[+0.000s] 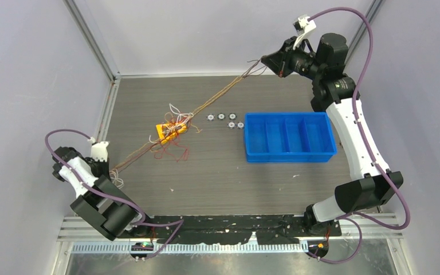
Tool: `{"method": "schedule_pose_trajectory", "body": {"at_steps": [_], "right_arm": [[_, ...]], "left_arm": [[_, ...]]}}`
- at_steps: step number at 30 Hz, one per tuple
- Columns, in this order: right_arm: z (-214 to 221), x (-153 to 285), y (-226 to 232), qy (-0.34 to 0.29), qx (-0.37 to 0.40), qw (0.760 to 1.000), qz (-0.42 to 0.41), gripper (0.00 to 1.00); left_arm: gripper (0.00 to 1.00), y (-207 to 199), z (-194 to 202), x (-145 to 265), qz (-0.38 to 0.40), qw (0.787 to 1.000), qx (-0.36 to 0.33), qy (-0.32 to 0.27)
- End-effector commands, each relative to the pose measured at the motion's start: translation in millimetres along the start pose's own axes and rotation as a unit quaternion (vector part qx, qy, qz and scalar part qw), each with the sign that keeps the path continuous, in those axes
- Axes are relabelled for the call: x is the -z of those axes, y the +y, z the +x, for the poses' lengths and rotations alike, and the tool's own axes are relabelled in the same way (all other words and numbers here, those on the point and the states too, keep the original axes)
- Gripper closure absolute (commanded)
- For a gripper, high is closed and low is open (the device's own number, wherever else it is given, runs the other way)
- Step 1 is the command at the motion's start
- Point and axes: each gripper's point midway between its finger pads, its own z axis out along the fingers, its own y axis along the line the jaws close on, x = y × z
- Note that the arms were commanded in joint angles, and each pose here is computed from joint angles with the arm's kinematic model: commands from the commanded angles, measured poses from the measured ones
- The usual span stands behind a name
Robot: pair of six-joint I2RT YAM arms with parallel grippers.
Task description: Untangle the cables
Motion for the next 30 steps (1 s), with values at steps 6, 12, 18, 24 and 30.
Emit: {"method": "schedule_pose_trajectory", "body": {"at_steps": [6,12,18,24,30], "right_arm": [[-53,-2,31,-0.077,-0.013,0.996,-0.038,0.95],[-16,-22,144,-0.03,-0.06,0.977,-0.202,0.95],[12,-25,203,0.002,-0.064,0.959,-0.277,0.95],[12,-24,233,0.0,-0.074,0.947,-0.312,0.95],[-14,-11,261,-0.019,-0.087,0.932,-0.352,0.95]], "left_arm": [[1.0,-55,-57,45,0.073,0.984,-0.103,-0.126],[0.09,-148,-120,101,0.182,0.925,-0.203,-0.264],[0.0,-235,-196,184,0.268,0.845,-0.25,-0.391],[0.0,-322,-219,197,0.35,0.786,-0.287,-0.42],[0.18,-369,-242,199,0.405,0.754,-0.265,-0.445]]}}
